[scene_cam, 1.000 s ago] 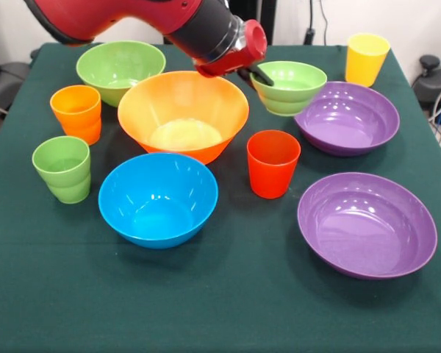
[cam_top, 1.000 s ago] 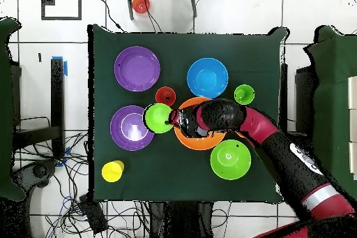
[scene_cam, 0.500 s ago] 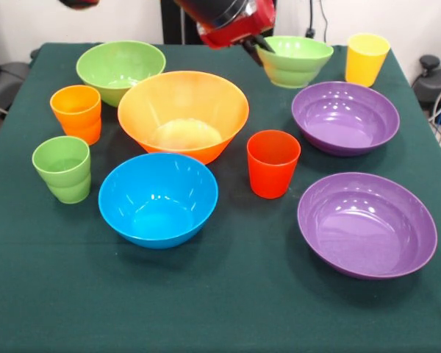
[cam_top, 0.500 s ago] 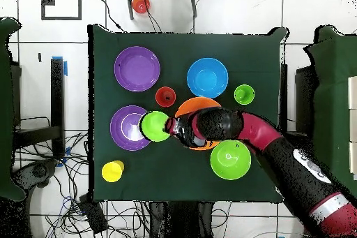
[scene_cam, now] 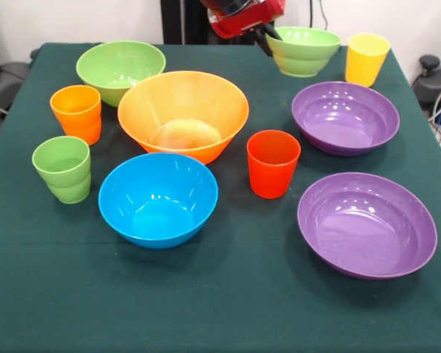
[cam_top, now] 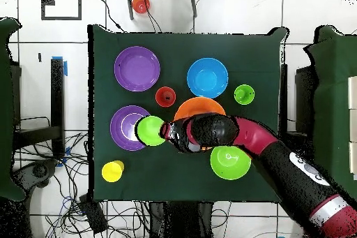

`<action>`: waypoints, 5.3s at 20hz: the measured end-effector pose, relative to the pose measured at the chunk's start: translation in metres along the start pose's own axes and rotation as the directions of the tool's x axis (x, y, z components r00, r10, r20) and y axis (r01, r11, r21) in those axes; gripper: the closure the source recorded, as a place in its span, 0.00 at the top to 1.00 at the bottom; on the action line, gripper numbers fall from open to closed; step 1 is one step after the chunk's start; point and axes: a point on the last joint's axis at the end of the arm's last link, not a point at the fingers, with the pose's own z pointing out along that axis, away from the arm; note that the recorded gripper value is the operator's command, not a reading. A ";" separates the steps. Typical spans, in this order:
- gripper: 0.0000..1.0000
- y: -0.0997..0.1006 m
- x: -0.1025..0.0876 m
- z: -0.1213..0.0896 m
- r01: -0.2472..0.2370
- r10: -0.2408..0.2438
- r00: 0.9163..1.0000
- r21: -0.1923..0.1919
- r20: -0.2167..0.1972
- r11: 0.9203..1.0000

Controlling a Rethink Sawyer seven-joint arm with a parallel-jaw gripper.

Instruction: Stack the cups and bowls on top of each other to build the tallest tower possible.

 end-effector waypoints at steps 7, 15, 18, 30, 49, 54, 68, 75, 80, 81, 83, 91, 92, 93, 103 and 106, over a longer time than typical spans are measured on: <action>0.00 0.006 -0.011 0.006 0.001 -0.001 1.000 -0.006 0.006 1.000; 0.00 0.006 -0.043 -0.002 -0.008 0.008 0.999 -0.008 0.053 1.000; 0.00 0.009 -0.056 -0.006 -0.009 0.009 0.998 -0.002 0.058 1.000; 0.00 0.018 -0.097 -0.045 -0.023 0.023 1.000 0.041 -0.008 0.999; 0.00 0.014 -0.113 -0.060 -0.032 0.032 0.999 0.039 0.025 0.999; 0.00 0.009 -0.112 -0.062 -0.034 0.033 0.996 0.018 0.083 0.999; 0.00 -0.008 -0.085 -0.029 0.002 -0.005 0.981 0.012 0.195 1.000; 0.00 -0.008 -0.067 -0.015 0.026 -0.030 0.986 0.027 0.165 0.999; 0.00 -0.010 -0.061 -0.009 0.040 -0.045 0.985 0.035 0.167 0.999; 0.00 -0.010 -0.061 -0.008 0.042 -0.048 0.984 0.037 0.171 0.998; 0.00 -0.010 -0.061 -0.007 0.046 -0.052 0.982 0.038 0.179 0.998; 0.00 -0.009 -0.060 -0.003 0.050 -0.056 0.978 0.037 0.199 0.998; 0.00 -0.009 -0.059 -0.002 0.050 -0.056 0.979 0.037 0.198 0.998; 0.00 -0.009 -0.059 -0.002 0.050 -0.056 0.979 0.036 0.197 0.998; 0.00 -0.013 -0.054 0.017 0.036 -0.036 0.986 0.003 0.165 0.999; 0.00 -0.015 -0.052 0.024 0.027 -0.025 0.988 -0.011 0.152 1.000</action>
